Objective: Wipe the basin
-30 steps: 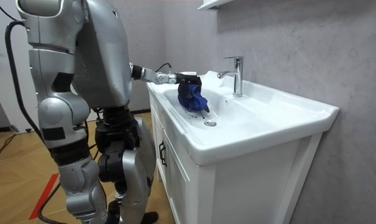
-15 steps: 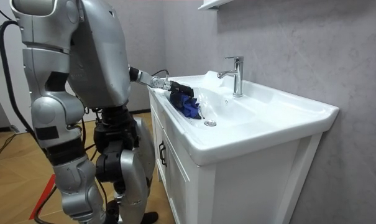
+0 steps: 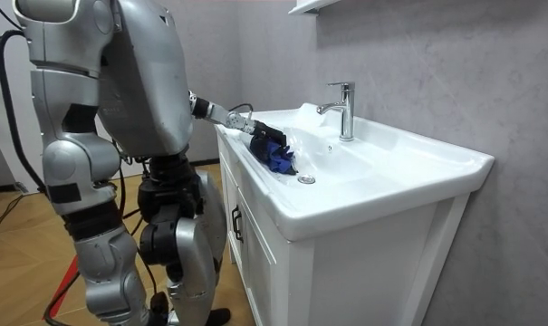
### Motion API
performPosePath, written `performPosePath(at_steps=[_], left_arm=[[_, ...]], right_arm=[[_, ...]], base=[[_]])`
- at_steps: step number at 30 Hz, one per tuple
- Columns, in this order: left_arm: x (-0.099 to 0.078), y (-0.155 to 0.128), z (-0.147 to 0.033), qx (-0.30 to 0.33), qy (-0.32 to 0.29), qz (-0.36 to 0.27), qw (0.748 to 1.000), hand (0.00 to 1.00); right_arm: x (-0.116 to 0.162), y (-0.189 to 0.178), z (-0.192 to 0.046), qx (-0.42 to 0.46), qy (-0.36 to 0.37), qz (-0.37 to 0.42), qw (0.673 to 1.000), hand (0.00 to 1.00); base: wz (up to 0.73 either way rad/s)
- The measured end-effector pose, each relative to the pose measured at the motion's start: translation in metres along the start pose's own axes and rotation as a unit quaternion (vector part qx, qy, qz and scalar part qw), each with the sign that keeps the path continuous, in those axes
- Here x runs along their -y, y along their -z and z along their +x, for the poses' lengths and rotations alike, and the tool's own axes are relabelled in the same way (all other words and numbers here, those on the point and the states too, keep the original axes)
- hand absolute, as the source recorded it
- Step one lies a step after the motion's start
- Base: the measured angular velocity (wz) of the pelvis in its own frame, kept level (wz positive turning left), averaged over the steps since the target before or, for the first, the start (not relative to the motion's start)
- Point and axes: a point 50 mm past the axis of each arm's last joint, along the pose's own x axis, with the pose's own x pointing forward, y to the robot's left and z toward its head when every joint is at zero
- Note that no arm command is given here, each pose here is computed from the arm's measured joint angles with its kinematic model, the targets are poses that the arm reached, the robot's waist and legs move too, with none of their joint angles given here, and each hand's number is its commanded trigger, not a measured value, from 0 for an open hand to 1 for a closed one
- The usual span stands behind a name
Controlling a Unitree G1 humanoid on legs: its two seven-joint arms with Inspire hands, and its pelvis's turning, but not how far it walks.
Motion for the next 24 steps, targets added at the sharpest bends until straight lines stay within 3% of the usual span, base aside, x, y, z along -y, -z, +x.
performPosePath(at_steps=[16, 24], left_arm=[[0.002, -0.006, 0.016, -0.014, 0.043, -0.045, 0.998, 1.0], [0.004, -0.034, 0.02, 0.02, 0.089, -0.055, 0.994, 1.0]], right_arm=[[0.002, 0.0, 0.0, -0.012, 0.022, -0.013, 1.0, 0.0], [0.0, -0.001, 0.001, -0.018, 0.017, -0.023, 0.999, 0.0]], base=[[-0.02], [-0.04]])
